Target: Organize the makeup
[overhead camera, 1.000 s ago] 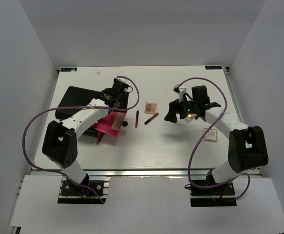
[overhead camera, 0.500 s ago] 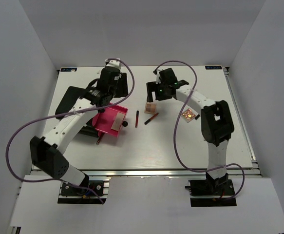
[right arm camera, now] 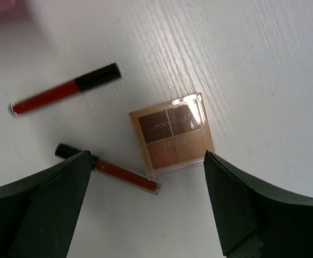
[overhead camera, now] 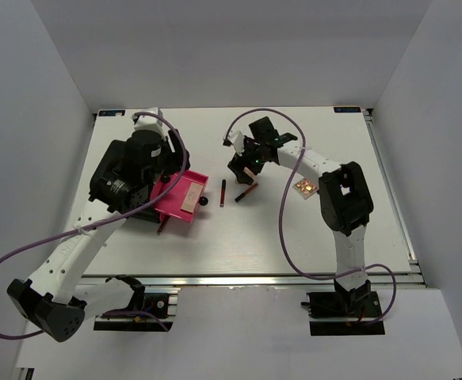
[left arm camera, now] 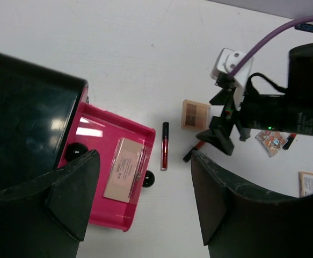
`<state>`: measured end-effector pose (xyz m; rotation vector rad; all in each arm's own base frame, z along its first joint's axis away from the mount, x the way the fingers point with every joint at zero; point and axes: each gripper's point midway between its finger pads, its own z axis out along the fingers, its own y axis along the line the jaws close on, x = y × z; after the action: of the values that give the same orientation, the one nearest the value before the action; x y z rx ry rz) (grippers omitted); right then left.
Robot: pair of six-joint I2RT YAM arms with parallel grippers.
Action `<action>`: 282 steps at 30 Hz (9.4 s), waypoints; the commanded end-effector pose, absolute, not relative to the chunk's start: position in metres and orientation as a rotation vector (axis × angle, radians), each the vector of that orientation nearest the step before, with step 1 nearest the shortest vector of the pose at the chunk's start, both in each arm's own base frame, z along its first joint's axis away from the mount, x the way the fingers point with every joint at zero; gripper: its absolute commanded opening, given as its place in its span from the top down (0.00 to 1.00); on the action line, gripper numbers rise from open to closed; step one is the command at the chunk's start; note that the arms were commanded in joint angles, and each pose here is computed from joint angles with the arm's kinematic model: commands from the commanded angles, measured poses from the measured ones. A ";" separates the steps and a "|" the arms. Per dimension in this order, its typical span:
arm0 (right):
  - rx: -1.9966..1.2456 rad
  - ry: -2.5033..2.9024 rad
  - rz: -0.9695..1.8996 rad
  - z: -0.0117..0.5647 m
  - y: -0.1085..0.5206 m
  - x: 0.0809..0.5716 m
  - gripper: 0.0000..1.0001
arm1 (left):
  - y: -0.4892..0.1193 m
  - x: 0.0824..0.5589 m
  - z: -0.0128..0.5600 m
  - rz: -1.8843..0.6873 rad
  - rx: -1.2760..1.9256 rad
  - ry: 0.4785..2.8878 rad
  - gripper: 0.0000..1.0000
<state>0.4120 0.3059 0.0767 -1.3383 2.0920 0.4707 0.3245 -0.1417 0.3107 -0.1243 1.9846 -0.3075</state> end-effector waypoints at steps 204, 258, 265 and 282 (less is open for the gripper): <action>-1.330 1.688 0.734 0.187 0.502 0.328 0.86 | -0.122 0.270 0.404 -0.442 -0.353 1.623 0.14; -1.517 2.355 0.155 0.081 -0.006 0.267 0.11 | -0.184 0.314 0.336 -0.584 -0.159 1.749 0.25; -1.927 2.009 0.118 0.048 -0.014 0.270 0.11 | -0.184 0.316 0.332 -0.603 -0.192 1.756 0.25; -1.887 2.099 0.086 0.005 -0.027 0.322 0.11 | -0.179 0.323 0.330 -0.568 -0.208 1.778 0.25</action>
<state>0.3060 -0.0233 0.0175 -1.8532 2.1424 0.1380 0.3239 -0.1818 0.3137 -0.1998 1.8050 -0.5511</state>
